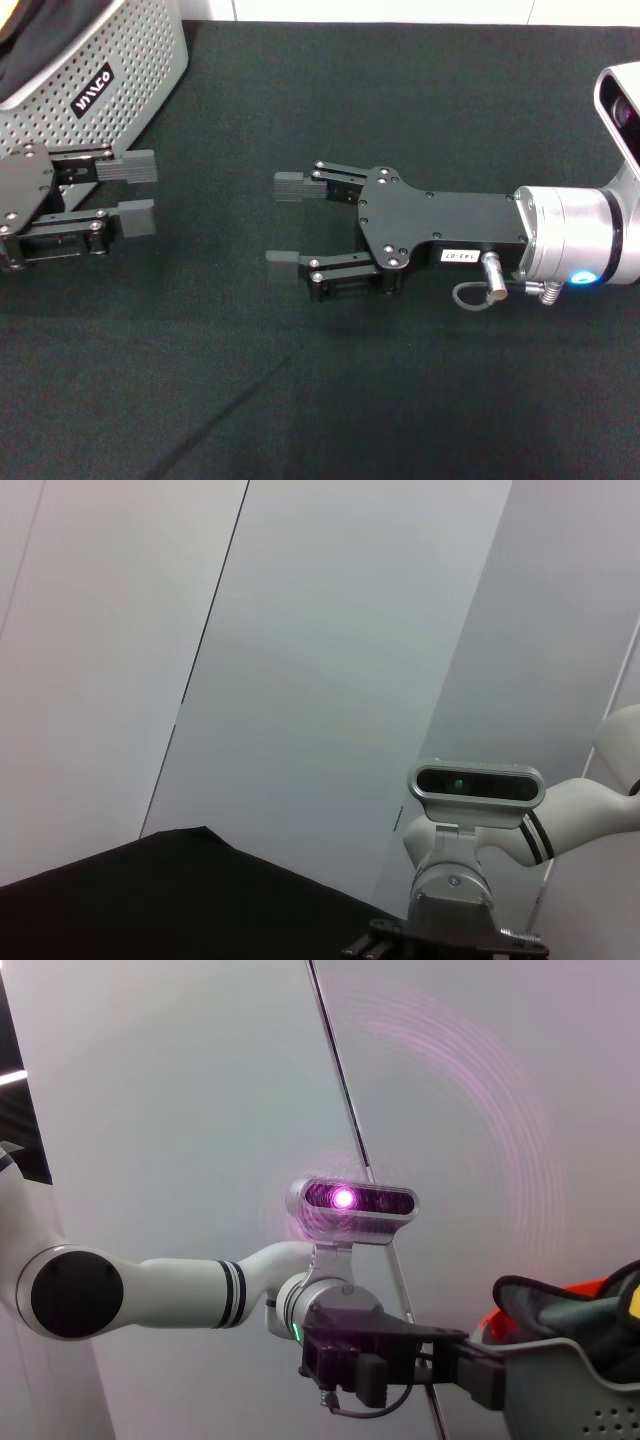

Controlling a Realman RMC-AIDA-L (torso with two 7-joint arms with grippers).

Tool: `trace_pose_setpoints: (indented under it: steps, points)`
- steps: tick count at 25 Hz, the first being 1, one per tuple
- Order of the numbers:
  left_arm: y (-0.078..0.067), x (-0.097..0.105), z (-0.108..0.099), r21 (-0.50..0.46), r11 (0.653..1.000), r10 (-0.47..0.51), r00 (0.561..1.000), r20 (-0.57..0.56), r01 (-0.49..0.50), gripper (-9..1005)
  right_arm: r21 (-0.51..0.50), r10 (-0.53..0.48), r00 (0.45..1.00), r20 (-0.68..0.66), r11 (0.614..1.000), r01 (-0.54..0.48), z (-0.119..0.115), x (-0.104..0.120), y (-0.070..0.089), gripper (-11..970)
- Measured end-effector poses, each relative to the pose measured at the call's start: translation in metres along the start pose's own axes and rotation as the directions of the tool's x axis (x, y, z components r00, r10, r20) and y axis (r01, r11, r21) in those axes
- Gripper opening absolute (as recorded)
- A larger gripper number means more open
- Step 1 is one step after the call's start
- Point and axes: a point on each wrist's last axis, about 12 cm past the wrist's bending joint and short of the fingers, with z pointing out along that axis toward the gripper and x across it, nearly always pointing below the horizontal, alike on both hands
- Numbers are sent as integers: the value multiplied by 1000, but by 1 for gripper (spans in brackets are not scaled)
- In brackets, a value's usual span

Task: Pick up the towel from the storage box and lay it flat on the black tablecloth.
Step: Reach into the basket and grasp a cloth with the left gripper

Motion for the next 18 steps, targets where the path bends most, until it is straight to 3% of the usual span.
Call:
trace_pose_setpoints:
  steps: [10, 14, 18]
  points:
    - [0, -5, -2, -16, 1000, -11, 1000, 27, 11, 626, 4, -3, 1000, 0, 1000, 3, -1, 0, 0, 871]
    - [0, -23, -9, -57, 998, -11, 998, 58, 14, 624, 21, -2, 1000, 11, 1000, 2, -4, 0, -1, 871]
    - [-9, -54, -11, -115, 992, 54, 998, 24, -51, 623, 38, -7, 1000, 19, 999, 6, -8, 1, -1, 871]
